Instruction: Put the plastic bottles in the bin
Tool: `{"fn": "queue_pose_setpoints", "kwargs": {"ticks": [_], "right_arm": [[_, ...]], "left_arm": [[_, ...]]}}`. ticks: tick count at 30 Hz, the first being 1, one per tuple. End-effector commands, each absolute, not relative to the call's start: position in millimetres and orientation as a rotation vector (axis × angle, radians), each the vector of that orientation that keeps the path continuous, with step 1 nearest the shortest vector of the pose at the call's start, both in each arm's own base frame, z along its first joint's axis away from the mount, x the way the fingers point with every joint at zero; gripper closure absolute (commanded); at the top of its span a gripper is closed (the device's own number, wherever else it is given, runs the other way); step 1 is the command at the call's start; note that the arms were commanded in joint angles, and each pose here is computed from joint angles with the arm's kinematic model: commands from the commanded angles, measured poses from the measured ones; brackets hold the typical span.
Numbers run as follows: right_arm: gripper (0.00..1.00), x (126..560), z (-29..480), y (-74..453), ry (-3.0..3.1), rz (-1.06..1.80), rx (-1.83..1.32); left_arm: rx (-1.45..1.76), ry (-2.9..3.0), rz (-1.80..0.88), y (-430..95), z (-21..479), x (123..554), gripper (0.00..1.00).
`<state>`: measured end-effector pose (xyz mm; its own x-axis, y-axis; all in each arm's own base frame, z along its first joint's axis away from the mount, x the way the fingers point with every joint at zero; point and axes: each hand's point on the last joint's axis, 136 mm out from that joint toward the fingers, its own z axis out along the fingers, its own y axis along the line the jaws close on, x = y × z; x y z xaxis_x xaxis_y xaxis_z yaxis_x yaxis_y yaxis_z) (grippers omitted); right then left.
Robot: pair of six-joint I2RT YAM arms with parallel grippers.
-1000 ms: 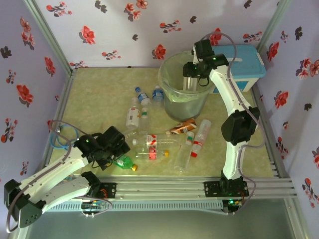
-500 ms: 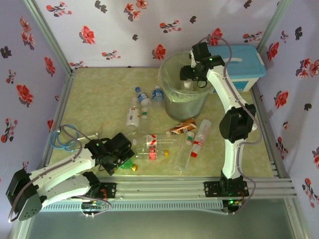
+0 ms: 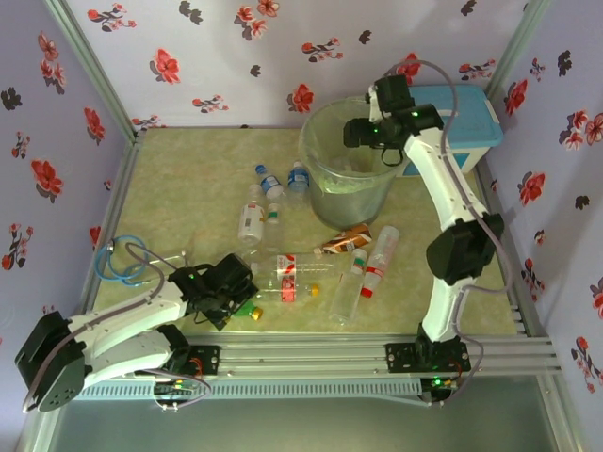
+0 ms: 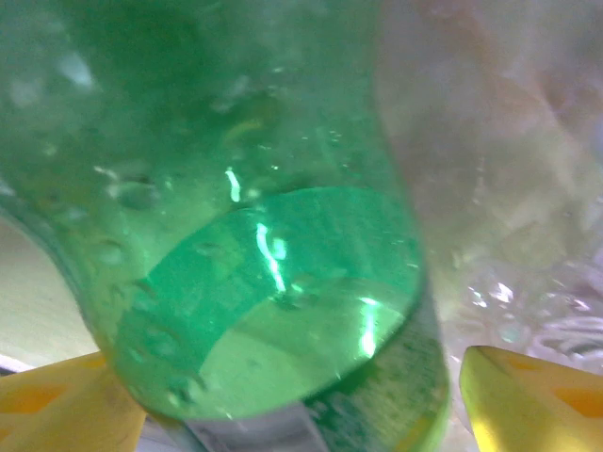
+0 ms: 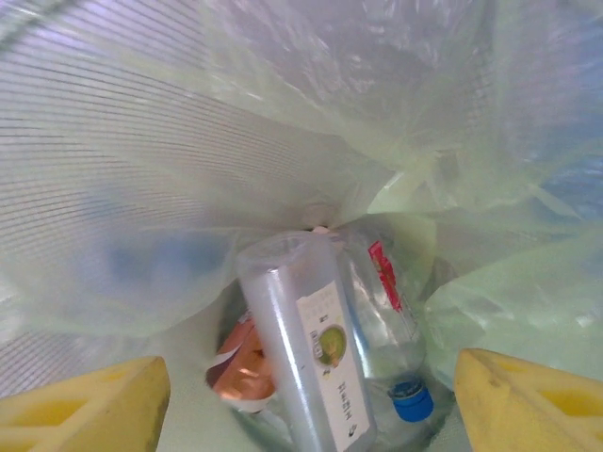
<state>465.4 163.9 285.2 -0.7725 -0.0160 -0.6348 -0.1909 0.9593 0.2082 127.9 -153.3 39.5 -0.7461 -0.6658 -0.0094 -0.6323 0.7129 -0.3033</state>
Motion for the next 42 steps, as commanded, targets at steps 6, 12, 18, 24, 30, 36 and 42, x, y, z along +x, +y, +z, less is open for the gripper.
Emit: {"fn": "queue_pose_setpoints", "kwargs": {"ticks": [6, 12, 18, 24, 30, 36, 42], "right_arm": [[0.2, 421.1, 368.1, 172.9, 2.199, 0.552, -0.165], [0.21, 396.4, 392.5, 171.7, 2.126, 0.614, -0.172], [0.21, 382.8, 397.6, 171.6, 2.106, 0.656, -0.169], [0.22, 365.2, 402.3, 182.6, 2.085, 0.784, -0.192], [0.24, 351.5, 397.2, 214.3, 2.098, 0.89, -0.27], [0.24, 335.1, 395.7, 247.0, 2.103, 0.937, -0.36], [0.28, 324.1, 390.1, 275.8, 2.115, 0.971, -0.401]], "left_arm": [[-1.047, 2.746, -0.402, -150.1, 38.8, 136.8, 0.31], [-1.0, 2.701, -0.356, -140.7, 58.2, 143.4, 0.35], [-0.962, 2.605, -0.377, -135.6, 85.4, 157.6, 0.4], [-0.64, 2.514, -0.373, -139.5, 137.1, 185.9, 0.5], [-0.28, 2.438, -0.588, -177.1, 200.6, 245.2, 0.71], [0.185, 2.356, -0.637, -213.6, 250.1, 302.9, 0.9], [0.448, 2.206, -0.852, -253.5, 290.7, 343.0, 1.0]]}}
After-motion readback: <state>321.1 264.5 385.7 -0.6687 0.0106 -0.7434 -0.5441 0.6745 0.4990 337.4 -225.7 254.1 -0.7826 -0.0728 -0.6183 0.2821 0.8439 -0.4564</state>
